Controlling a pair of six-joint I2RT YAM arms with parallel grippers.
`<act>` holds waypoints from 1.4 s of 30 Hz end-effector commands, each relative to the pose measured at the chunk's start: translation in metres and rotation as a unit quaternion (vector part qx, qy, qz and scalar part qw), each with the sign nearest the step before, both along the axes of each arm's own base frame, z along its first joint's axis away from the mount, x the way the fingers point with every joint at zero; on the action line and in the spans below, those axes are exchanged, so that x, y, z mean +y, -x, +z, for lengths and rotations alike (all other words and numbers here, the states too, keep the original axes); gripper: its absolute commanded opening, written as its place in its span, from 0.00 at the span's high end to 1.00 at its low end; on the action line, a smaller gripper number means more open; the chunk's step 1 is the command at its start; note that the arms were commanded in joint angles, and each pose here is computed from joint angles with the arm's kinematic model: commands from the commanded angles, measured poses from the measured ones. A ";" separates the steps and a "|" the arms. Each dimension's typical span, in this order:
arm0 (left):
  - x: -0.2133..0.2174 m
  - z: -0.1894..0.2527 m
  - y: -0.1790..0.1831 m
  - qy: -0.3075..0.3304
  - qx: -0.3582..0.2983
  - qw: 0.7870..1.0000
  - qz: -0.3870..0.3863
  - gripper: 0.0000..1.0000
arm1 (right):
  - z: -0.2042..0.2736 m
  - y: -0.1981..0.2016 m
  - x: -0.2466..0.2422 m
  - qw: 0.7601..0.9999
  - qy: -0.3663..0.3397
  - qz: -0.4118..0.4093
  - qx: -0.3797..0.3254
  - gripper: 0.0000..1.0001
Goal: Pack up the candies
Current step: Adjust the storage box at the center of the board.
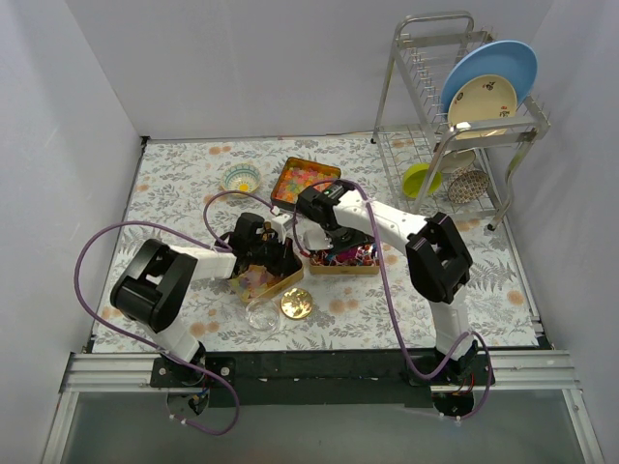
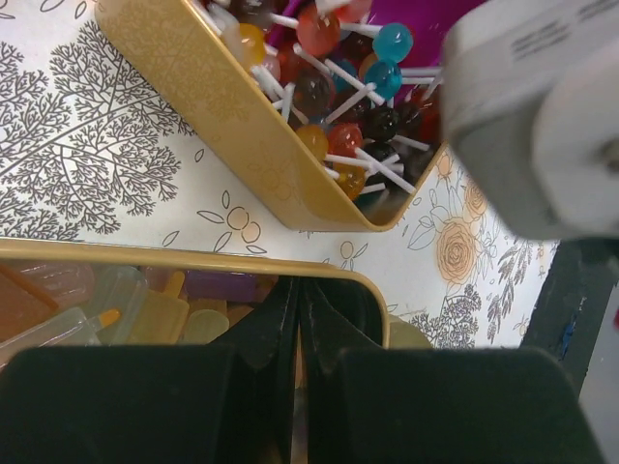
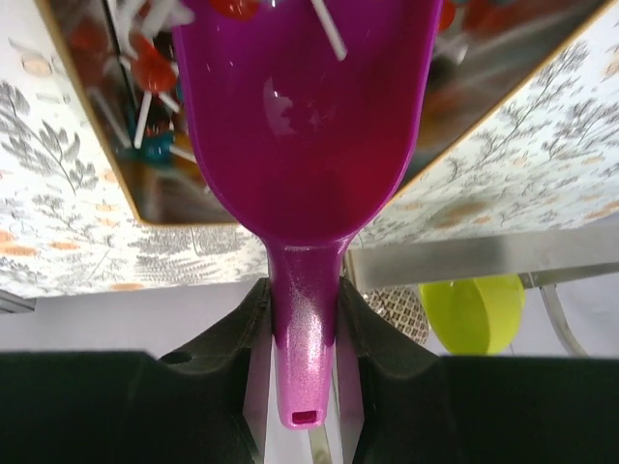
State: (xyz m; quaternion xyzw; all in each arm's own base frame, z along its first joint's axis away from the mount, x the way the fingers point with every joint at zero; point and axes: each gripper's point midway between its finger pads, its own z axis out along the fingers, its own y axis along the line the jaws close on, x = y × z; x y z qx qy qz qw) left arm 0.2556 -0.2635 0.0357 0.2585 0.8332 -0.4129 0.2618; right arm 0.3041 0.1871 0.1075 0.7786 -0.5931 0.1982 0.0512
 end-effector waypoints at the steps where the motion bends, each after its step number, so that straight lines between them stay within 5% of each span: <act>1: -0.008 0.011 -0.004 0.019 -0.010 1.000 -0.010 1.00 | -0.009 0.003 0.030 0.999 -0.038 0.003 0.020 0.99; 13: 0.002 0.021 0.004 0.002 -0.026 0.999 -0.020 1.00 | -0.033 0.015 0.049 0.985 -0.160 -0.020 0.053 0.99; 29: 0.027 0.046 0.014 -0.038 -0.059 0.997 -0.040 0.68 | -0.040 0.021 0.040 0.960 -0.268 -0.032 0.077 0.99; 42: 0.028 0.091 -0.002 -0.041 -0.092 0.994 -0.042 0.61 | -0.038 0.034 0.035 0.925 -0.366 -0.028 0.099 0.99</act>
